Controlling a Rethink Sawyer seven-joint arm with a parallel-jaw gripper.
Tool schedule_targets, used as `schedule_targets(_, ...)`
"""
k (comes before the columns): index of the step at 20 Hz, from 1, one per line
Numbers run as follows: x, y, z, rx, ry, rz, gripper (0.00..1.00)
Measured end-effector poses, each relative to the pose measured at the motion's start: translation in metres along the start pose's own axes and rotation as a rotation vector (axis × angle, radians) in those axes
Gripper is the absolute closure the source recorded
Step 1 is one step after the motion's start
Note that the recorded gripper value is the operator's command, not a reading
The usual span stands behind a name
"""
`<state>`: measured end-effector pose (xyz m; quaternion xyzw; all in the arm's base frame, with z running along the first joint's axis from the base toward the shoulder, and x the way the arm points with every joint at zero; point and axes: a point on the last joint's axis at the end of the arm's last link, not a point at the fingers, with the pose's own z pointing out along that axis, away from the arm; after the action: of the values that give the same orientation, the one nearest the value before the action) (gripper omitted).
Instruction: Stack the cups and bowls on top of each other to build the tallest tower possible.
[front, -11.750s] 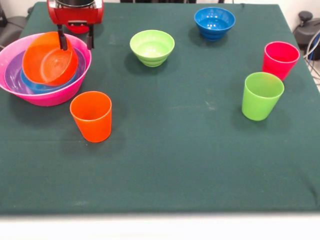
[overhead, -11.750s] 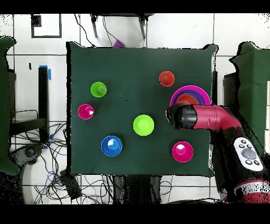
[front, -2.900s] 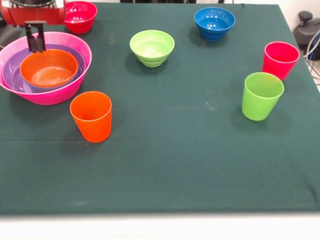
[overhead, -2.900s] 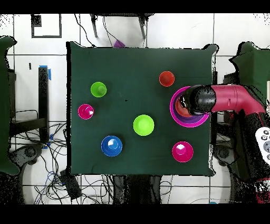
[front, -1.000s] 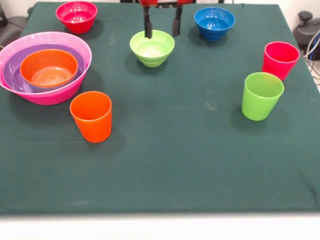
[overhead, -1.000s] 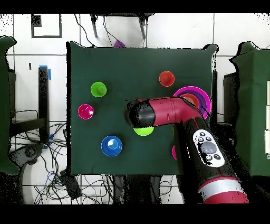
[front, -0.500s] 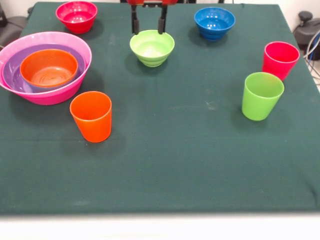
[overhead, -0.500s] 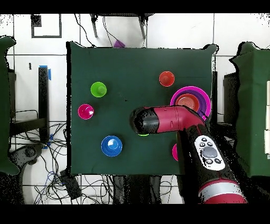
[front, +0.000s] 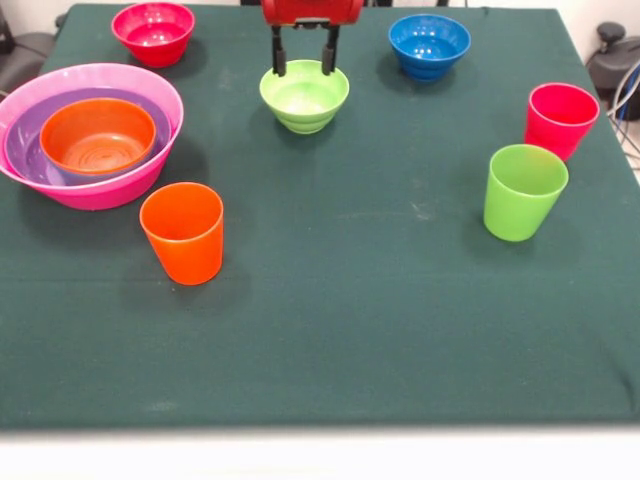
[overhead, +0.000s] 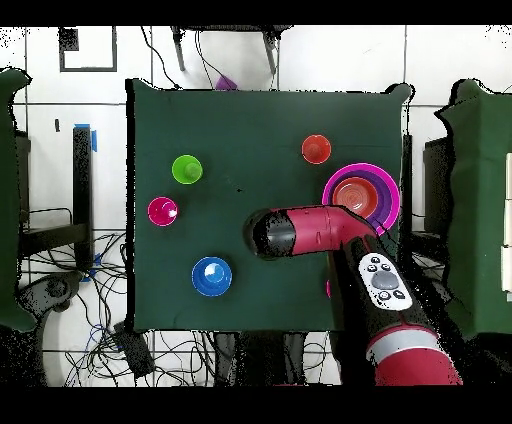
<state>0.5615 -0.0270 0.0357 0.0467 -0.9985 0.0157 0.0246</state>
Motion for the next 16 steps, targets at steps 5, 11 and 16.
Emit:
schedule_targets(5,0.003,0.006,0.004,0.000,0.010,-0.010,0.00)
schedule_targets(11,0.003,0.013,0.003,0.009,0.012,-0.022,0.00)
schedule_targets(16,0.004,0.015,0.003,0.013,0.015,-0.024,0.00)
